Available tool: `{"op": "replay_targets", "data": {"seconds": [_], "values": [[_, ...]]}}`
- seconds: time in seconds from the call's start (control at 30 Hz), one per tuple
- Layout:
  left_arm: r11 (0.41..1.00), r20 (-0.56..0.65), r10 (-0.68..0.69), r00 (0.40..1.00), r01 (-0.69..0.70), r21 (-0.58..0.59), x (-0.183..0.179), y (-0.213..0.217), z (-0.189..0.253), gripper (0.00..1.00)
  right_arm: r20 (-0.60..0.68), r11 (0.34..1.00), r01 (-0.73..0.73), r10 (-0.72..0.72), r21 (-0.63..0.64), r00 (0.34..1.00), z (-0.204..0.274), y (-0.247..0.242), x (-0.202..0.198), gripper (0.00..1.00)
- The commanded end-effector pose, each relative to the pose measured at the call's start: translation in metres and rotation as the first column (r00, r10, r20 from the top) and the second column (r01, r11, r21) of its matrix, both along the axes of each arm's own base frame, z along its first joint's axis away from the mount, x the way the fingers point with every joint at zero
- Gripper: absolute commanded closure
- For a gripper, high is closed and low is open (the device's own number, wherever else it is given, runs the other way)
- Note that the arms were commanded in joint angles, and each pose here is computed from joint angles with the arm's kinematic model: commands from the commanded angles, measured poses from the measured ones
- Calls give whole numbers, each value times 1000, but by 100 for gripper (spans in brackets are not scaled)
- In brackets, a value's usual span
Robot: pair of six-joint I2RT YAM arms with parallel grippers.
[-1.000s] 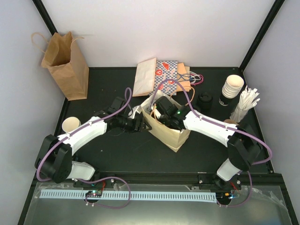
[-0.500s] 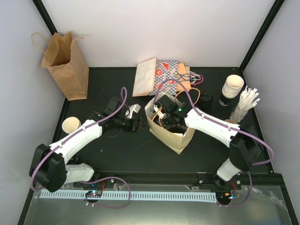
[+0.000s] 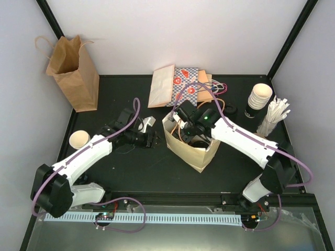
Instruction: Pack the takeout coffee
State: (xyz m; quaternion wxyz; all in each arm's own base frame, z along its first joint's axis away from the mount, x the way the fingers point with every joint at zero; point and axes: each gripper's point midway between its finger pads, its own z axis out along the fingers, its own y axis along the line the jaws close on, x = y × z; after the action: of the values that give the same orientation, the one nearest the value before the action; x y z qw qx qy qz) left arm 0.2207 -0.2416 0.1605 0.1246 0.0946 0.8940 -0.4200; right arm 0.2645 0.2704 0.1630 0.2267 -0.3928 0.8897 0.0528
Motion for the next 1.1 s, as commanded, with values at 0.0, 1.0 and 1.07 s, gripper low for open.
{"op": "replay_targets", "data": {"seconds": [0.0, 1.0, 1.07], "values": [[1000, 43, 0, 999, -1, 6, -1, 3, 13, 33, 36, 998, 9, -11, 55, 999, 37, -1, -1, 0], [971, 223, 75, 972, -19, -239, -68, -21, 119, 35, 288, 903, 331, -405, 273, 868, 197, -92, -4, 5], [961, 241, 85, 967, -16, -276, -75, -29, 130, 35, 272, 886, 361, -438, 291, 857, 193, -104, -7, 6]]}}
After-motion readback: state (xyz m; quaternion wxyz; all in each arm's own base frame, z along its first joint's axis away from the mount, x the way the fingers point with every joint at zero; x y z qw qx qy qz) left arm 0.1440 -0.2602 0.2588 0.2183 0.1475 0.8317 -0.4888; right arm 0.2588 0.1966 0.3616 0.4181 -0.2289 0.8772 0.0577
